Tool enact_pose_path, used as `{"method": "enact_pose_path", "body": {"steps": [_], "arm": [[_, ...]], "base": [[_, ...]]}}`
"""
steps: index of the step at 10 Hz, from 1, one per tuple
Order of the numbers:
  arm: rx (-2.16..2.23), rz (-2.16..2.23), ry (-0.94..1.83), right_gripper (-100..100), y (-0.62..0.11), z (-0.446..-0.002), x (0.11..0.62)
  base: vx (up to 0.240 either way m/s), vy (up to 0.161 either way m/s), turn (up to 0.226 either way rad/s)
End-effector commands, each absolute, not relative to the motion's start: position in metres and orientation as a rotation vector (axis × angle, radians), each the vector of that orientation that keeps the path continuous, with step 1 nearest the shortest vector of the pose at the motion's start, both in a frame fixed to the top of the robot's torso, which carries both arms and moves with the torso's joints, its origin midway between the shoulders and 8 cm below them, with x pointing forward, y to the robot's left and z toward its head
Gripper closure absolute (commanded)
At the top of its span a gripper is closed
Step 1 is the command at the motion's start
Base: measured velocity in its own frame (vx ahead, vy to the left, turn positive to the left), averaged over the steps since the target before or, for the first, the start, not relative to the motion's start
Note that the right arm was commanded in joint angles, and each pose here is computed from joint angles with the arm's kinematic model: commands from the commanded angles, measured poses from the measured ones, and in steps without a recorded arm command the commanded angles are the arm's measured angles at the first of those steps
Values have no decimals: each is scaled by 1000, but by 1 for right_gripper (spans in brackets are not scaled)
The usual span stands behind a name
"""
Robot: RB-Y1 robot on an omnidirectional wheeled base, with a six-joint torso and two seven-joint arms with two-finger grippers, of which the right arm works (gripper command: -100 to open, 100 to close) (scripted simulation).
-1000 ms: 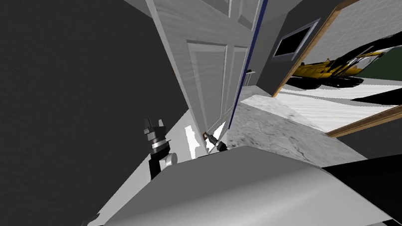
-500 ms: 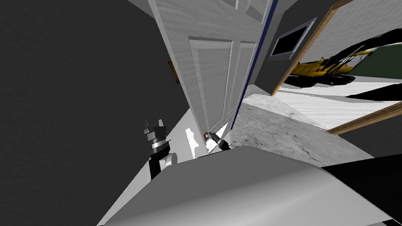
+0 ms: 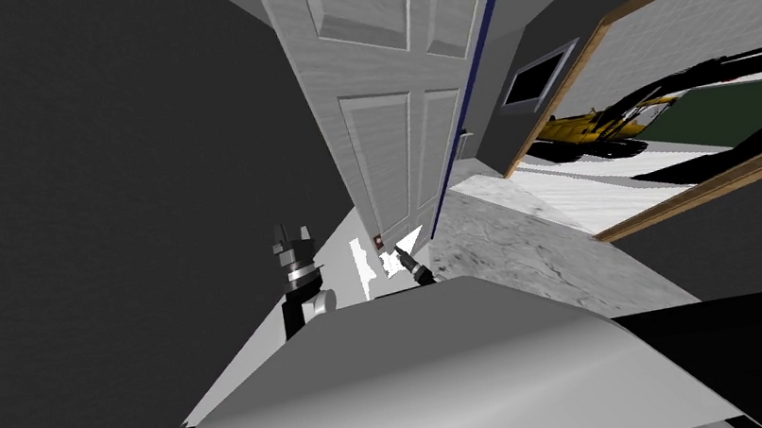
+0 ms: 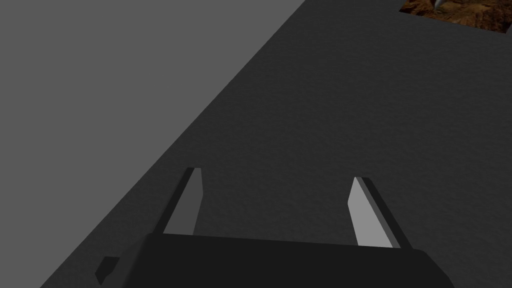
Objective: Push the door open
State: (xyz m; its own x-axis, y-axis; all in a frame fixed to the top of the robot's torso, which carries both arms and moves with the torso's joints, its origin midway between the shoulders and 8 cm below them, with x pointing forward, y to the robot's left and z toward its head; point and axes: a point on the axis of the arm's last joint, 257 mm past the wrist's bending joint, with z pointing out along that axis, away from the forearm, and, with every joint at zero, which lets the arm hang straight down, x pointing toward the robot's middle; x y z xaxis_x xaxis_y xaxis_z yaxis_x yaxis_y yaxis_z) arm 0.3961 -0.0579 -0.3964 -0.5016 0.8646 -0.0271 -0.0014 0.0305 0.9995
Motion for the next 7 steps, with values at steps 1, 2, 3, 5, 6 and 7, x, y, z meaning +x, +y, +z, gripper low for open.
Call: {"method": "enact_pose_path", "body": {"steps": [1, 2, 3, 5, 6, 7], "arm": [[906, 1579, 1593, -100, -52, -393, 394], [901, 1569, 1598, -100, -54, -395, 394], [898, 1562, 1598, -100, -58, -396, 395], [896, 1557, 1597, -100, -59, -396, 396], [895, 1554, 1594, -100, -60, -396, 397], [895, 1553, 1591, -100, -60, -396, 398]], "base": [[-253, -68, -45], [-117, -31, -6], [78, 48, 30], [160, 106, 21], [190, 113, 20], [248, 104, 27]]}}
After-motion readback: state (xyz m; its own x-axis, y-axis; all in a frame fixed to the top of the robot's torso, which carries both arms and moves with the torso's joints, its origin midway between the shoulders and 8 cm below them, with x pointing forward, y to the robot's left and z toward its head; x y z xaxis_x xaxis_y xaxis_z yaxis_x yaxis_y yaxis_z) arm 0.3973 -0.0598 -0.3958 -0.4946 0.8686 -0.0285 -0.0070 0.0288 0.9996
